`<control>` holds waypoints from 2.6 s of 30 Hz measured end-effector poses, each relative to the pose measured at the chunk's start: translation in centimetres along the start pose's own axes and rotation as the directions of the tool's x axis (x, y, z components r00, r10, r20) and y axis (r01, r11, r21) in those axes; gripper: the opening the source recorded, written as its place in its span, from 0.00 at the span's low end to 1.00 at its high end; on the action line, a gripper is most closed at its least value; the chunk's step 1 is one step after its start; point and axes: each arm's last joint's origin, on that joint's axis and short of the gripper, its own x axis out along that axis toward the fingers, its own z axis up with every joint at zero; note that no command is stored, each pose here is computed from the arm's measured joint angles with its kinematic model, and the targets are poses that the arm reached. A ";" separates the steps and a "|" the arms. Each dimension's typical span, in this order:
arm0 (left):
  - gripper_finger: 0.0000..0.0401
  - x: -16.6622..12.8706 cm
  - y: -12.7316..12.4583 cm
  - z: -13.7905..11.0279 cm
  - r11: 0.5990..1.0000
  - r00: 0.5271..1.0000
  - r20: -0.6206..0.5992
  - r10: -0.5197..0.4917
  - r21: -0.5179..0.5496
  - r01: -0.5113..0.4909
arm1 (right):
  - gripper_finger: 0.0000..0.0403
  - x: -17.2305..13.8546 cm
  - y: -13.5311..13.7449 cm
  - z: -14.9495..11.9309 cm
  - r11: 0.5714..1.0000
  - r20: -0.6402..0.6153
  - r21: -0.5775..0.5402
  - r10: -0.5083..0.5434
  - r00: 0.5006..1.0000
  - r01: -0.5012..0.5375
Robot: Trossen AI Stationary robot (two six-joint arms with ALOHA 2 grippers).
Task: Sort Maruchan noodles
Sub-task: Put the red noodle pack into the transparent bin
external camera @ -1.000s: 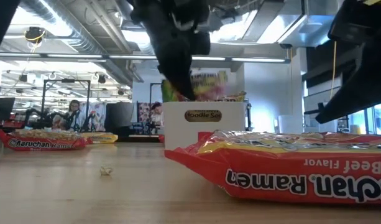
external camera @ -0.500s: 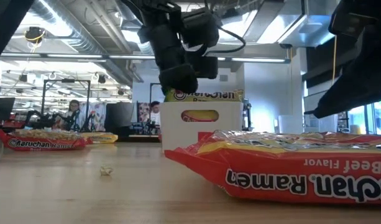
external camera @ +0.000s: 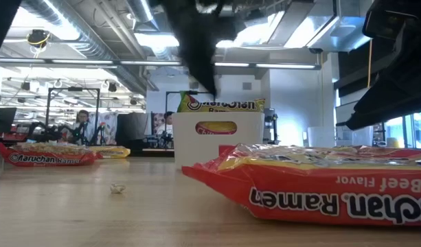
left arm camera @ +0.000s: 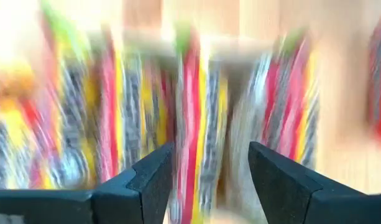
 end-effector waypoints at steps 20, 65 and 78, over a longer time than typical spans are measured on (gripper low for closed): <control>0.50 -2.6 -14.0 -9.6 0.976 0.951 0.269 -0.155 -0.108 0.189 | 0.60 0.0 0.7 0.2 0.996 -0.022 0.036 0.087 0.996 -0.086; 0.50 10.1 -21.6 -12.2 0.870 0.796 0.494 -0.349 -0.144 0.471 | 0.67 5.5 1.9 -0.1 0.901 0.061 0.381 0.200 0.978 -0.208; 0.50 9.6 -21.0 -12.8 0.861 0.842 0.331 -0.427 -0.137 0.490 | 0.60 4.4 2.7 1.7 0.902 0.063 0.243 0.353 0.933 -0.358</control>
